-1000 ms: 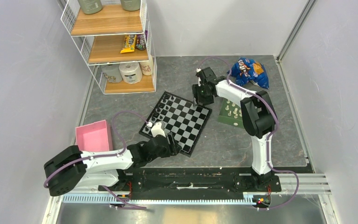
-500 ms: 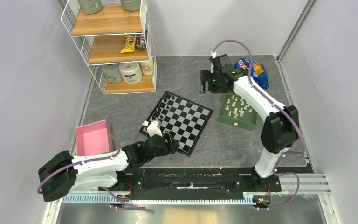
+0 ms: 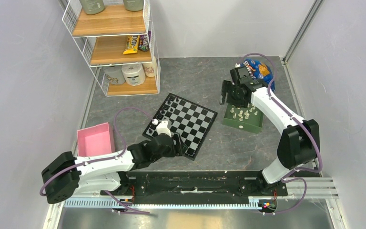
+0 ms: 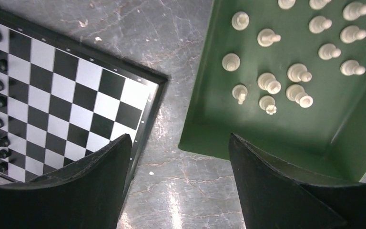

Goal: Set up the chess pieces on the board

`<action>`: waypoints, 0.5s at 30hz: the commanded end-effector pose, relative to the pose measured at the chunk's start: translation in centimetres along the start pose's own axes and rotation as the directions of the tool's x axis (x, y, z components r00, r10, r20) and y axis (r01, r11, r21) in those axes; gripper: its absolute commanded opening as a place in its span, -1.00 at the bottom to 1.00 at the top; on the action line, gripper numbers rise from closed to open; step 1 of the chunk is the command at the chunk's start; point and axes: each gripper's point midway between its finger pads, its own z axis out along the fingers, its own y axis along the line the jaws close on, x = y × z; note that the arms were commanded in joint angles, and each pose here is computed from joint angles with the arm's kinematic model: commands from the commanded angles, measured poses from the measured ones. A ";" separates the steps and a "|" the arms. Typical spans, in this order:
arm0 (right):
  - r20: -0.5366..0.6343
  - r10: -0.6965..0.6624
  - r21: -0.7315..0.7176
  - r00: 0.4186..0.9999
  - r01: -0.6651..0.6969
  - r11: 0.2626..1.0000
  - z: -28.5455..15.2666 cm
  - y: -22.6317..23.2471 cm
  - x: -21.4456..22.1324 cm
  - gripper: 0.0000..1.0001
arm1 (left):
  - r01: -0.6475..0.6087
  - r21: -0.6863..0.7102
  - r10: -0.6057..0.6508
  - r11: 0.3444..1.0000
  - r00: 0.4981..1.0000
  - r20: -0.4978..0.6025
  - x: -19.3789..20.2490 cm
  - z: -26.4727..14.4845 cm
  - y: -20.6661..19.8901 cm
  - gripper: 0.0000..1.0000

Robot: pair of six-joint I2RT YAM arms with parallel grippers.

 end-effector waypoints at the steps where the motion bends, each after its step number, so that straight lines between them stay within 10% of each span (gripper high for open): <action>1: -0.030 0.041 0.039 0.999 -0.040 0.998 0.7 -0.7 1.3 0.59 | -0.052 0.064 0.050 0.997 0.998 0.026 -1.8 -1.0 -2.3 0.51; 15: -0.200 -0.023 -0.040 0.979 0.015 0.999 4.6 0.7 4.5 0.32 | -0.184 -0.129 0.208 0.974 0.955 0.210 -9.1 -5.2 -1.2 0.75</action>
